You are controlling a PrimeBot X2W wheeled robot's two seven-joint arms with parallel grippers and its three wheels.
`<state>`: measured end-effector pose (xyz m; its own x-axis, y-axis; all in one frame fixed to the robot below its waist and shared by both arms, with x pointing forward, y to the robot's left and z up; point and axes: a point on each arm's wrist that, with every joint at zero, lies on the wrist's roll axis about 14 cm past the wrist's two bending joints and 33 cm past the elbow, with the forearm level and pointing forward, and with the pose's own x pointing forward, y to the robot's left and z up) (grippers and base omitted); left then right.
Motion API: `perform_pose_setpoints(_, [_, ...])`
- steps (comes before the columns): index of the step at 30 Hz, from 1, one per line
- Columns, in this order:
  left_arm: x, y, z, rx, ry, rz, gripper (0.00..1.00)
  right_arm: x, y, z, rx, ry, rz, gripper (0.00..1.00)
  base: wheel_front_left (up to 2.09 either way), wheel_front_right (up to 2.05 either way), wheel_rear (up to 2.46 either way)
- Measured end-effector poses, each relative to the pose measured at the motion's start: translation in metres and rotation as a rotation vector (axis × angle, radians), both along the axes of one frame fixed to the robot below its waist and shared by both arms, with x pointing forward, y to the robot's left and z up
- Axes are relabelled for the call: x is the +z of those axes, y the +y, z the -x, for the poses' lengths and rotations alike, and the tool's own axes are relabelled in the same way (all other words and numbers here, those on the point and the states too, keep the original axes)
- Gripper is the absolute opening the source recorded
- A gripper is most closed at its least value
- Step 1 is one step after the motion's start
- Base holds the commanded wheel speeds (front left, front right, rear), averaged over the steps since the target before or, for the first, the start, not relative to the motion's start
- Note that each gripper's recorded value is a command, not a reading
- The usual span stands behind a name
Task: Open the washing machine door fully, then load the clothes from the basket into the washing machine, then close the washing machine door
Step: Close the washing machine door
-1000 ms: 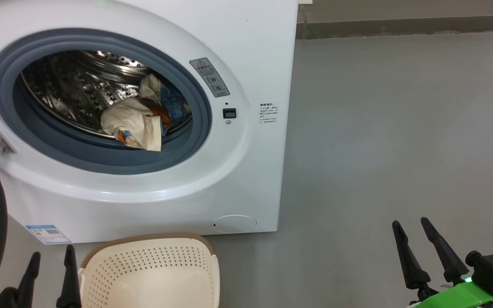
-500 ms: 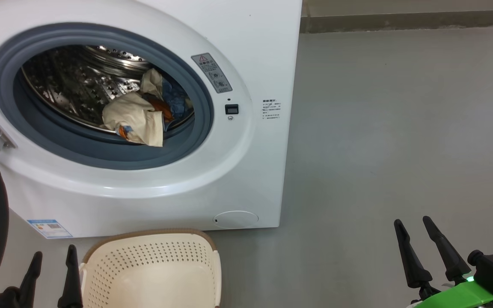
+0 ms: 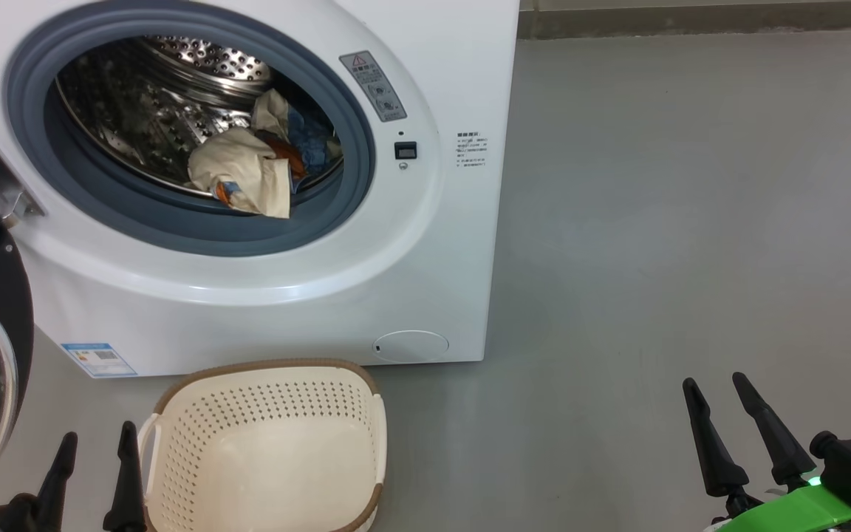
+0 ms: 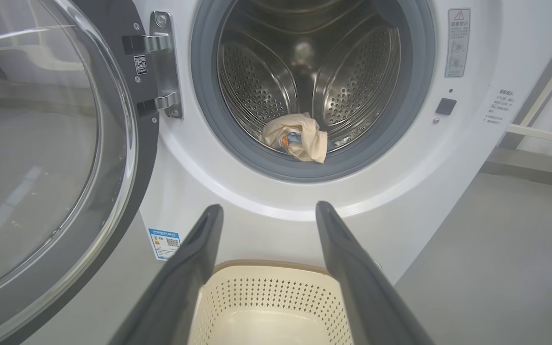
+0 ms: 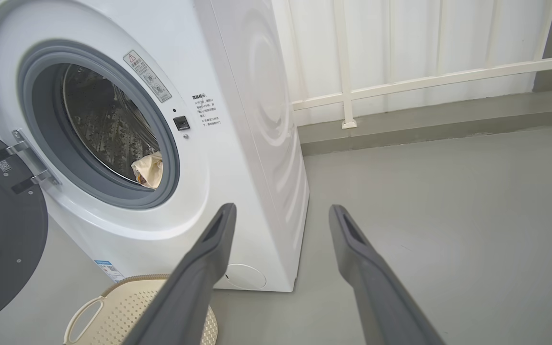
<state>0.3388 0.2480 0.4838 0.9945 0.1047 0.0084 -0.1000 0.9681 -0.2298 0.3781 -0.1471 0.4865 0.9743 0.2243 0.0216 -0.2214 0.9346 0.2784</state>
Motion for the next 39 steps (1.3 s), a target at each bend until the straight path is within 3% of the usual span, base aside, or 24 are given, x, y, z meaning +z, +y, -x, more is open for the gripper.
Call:
perform_pose_setpoints(20, [0.005,0.011,0.013,0.055,-0.018,0.014,1.00,0.000,0.018,-0.008,0.059,-0.001,0.004,1.00,-0.03,0.03,0.00])
perform_pose_setpoints(31, [0.005,0.042,0.044,0.188,-0.025,0.034,1.00,-0.001,0.061,-0.015,0.194,0.000,0.013,1.00,0.00,0.00,0.00])
perform_pose_setpoints(39, [-0.003,0.075,0.096,0.359,-0.012,0.059,1.00,-0.002,0.117,-0.018,0.368,-0.004,0.024,1.00,0.00,0.00,0.00])
